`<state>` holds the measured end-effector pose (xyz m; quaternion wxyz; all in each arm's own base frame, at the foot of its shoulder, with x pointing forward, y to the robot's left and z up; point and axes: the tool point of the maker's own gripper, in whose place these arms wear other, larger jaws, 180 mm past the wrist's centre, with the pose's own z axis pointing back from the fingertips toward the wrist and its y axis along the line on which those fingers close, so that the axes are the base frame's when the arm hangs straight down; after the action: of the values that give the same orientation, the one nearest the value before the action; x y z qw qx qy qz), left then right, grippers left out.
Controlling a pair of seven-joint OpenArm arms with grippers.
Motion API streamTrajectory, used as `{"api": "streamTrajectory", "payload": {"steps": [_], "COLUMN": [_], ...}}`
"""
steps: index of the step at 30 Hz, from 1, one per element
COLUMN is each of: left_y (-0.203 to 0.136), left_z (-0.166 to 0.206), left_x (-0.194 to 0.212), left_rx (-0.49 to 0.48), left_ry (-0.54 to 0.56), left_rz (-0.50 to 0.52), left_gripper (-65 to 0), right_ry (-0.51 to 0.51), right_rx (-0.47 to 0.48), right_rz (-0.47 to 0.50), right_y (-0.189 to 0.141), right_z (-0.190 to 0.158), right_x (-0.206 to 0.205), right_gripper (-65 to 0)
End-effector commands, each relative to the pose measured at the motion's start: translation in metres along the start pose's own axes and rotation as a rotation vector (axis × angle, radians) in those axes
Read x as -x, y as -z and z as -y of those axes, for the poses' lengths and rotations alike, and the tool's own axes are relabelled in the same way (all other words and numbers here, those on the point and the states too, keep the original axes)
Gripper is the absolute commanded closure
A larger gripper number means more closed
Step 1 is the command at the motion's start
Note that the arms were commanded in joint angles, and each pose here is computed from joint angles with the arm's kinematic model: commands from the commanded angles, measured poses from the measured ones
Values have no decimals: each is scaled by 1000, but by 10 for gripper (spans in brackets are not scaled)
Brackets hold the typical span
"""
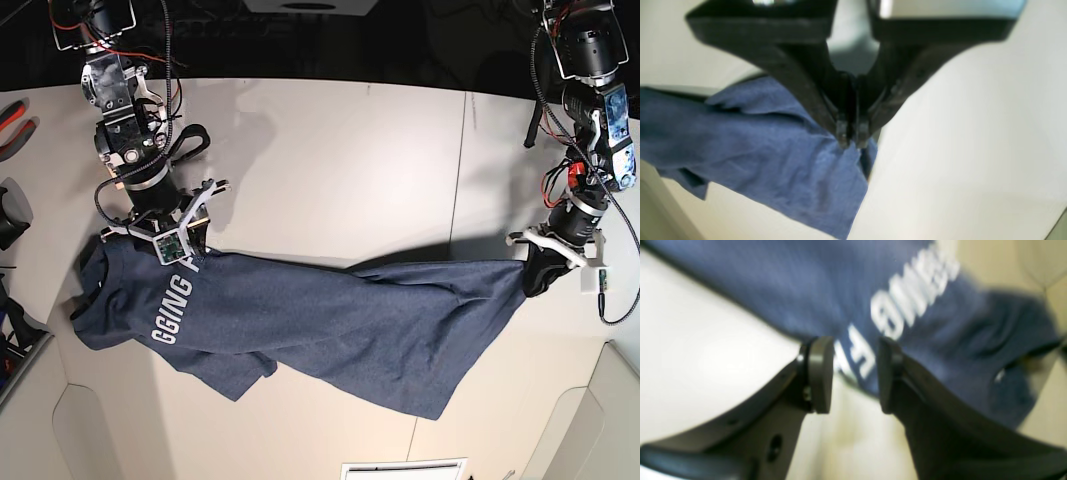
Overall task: Layout the t-shirt on the table in an organized manner, then fold the t-shirt properly
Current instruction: 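Lift the shirt with both grippers and pull the edges apart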
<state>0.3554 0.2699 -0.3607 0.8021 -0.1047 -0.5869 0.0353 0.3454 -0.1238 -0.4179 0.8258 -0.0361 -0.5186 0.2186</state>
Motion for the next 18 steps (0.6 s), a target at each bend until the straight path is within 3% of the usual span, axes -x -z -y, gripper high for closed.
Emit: {"api": "streamTrajectory", "payload": {"steps": [1, 5, 12, 15, 18], "left_y": [1, 4, 5, 5, 5], "left_z": [0, 2, 2, 2, 3], "left_x": [-25, -33, -36, -36, -36], "left_rx": [12, 15, 15, 16, 16], "left_ry": [18, 24, 29, 28, 25], "left_rz": [65, 86, 90, 92, 94], "left_gripper": [0, 0, 0, -124, -151], "right_ry": [-7, -6, -6, 20, 27], "right_rx": [20, 32, 47, 42, 41], "right_rz": [76, 143, 181, 183, 184], "right_y": [0, 0, 6, 6, 6], "right_z": [9, 15, 24, 24, 24], "right_x": [-25, -53, -72, -72, -72], "right_gripper": [-214, -214, -214, -215, -214]}}
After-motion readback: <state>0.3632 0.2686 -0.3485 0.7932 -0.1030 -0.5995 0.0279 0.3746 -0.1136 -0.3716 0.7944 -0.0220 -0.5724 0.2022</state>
